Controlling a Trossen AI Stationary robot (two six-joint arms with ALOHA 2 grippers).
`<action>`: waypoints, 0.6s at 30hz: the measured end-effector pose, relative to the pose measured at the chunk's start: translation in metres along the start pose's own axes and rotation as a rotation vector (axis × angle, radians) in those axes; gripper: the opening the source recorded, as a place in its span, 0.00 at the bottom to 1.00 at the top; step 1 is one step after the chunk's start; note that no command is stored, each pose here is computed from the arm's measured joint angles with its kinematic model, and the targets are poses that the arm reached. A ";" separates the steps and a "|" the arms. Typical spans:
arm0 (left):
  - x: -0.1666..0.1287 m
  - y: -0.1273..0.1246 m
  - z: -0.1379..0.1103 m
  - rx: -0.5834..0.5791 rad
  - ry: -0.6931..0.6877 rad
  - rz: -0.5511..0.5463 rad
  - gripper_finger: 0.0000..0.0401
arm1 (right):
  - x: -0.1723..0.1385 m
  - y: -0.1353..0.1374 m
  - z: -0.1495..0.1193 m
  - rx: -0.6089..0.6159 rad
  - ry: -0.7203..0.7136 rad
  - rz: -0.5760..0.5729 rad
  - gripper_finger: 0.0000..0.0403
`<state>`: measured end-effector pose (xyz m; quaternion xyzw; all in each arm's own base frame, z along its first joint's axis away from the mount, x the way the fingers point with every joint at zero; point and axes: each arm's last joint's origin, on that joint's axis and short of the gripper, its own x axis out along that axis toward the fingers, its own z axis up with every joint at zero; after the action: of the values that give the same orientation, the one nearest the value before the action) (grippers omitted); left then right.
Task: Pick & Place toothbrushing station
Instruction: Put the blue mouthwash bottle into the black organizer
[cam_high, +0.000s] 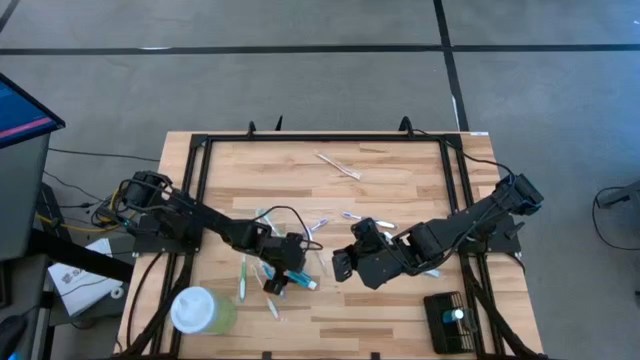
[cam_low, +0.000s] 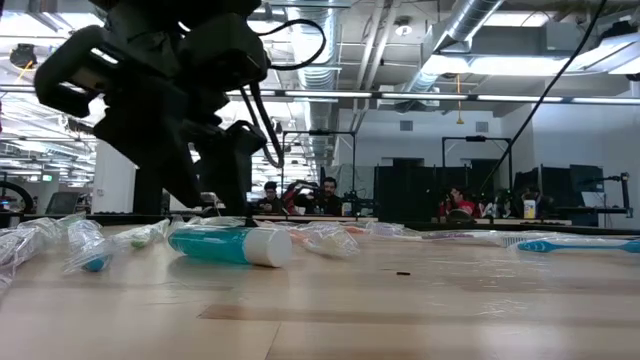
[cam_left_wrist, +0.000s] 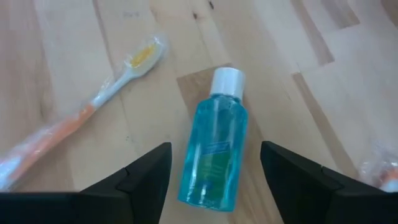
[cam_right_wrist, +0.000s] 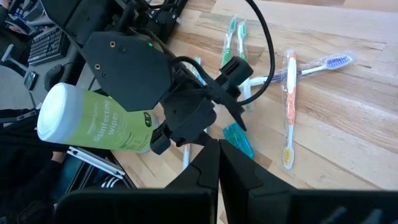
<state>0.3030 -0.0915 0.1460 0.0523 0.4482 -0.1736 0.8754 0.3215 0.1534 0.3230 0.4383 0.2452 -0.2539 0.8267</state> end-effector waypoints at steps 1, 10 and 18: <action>0.002 -0.001 -0.001 0.001 0.003 -0.010 0.58 | 0.000 0.000 0.000 0.000 0.000 0.000 0.00; 0.024 -0.008 -0.011 0.000 0.076 -0.029 0.55 | 0.000 0.000 0.000 0.001 0.015 0.003 0.00; 0.020 -0.008 -0.010 -0.024 0.065 -0.029 0.54 | 0.000 0.000 0.000 0.000 0.015 0.003 0.00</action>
<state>0.3031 -0.1020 0.1243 0.0407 0.4792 -0.1793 0.8582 0.3215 0.1537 0.3229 0.4407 0.2506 -0.2495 0.8251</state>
